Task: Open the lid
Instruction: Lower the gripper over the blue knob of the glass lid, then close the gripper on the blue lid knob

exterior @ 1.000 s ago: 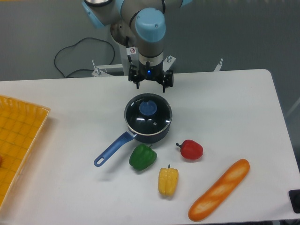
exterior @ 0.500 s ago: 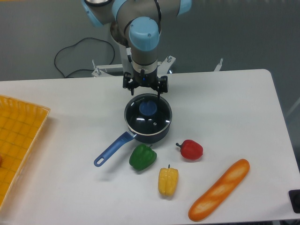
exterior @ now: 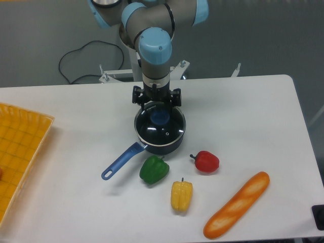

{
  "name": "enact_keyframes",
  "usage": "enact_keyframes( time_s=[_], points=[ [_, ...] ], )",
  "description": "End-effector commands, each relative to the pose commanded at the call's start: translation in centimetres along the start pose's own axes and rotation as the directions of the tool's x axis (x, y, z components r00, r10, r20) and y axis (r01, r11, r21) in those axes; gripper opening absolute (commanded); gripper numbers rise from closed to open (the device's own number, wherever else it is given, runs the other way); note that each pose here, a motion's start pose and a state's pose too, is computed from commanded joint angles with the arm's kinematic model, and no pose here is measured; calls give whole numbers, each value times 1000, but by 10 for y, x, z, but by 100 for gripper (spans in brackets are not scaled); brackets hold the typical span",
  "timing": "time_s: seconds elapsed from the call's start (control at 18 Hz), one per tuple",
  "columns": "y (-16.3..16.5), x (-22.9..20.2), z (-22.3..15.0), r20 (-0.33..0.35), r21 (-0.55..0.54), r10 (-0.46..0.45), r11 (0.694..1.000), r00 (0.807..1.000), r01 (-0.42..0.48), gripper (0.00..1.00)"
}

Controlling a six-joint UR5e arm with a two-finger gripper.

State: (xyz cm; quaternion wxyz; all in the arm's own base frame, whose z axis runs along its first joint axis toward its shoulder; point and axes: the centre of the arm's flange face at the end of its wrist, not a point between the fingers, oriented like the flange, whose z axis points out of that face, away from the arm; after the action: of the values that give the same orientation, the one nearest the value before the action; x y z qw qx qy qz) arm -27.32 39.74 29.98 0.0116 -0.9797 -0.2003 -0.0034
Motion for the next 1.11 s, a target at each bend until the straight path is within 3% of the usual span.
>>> enact_keyframes(
  time_s=[1.11],
  points=[
    [-18,-9,13,-1,-5,1,1000,1000,-1,100]
  ],
)
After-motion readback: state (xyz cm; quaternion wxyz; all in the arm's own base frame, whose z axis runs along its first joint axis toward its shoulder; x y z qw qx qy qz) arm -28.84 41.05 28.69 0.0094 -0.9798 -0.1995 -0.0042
